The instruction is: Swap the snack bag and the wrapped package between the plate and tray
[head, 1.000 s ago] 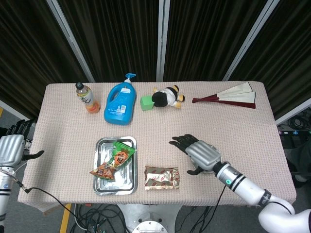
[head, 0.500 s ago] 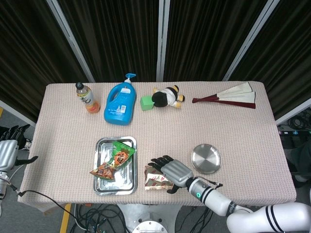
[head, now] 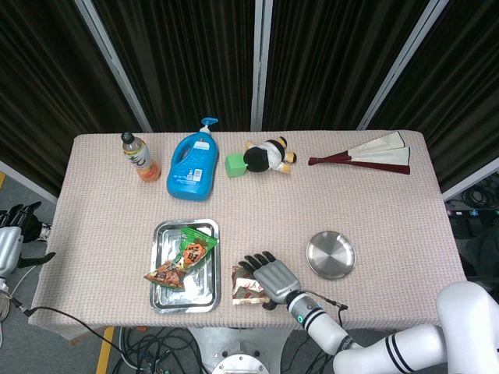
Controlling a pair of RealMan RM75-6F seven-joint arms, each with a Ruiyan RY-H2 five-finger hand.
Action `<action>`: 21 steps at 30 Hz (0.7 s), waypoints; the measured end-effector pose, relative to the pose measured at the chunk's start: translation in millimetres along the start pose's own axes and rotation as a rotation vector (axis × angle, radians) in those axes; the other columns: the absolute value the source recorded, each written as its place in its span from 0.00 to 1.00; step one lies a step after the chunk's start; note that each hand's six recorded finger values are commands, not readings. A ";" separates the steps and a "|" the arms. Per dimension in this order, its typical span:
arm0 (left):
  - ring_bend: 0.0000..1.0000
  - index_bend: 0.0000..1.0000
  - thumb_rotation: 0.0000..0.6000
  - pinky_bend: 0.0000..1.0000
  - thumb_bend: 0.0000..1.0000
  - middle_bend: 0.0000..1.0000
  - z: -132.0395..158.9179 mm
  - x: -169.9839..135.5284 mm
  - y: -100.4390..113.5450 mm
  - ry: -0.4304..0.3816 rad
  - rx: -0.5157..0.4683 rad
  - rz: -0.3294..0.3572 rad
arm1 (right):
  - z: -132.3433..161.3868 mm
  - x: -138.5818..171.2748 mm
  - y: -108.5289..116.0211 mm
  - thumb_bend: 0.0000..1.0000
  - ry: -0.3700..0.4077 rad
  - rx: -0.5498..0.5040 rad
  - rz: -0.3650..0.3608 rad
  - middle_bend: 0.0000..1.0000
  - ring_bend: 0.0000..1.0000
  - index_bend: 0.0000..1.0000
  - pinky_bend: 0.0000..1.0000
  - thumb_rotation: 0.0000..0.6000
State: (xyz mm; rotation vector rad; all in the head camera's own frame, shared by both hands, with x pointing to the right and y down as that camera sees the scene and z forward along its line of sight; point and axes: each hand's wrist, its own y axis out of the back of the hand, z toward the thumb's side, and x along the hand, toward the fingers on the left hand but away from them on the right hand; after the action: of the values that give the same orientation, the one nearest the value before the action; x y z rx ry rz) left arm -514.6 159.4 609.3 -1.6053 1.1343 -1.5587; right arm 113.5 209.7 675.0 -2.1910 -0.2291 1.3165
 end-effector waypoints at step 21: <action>0.05 0.10 1.00 0.13 0.09 0.12 -5.6 -1.7 1.6 0.008 -0.011 0.012 | -13.3 -2.3 18.1 0.25 -0.065 0.027 -0.162 0.62 0.27 0.64 0.00 1.00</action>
State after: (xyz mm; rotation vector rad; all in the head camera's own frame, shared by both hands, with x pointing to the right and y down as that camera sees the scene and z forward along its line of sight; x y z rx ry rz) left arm -520.3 161.0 607.8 -1.5978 1.1567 -1.5555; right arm 121.1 188.8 671.6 -2.0623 -0.4026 1.2943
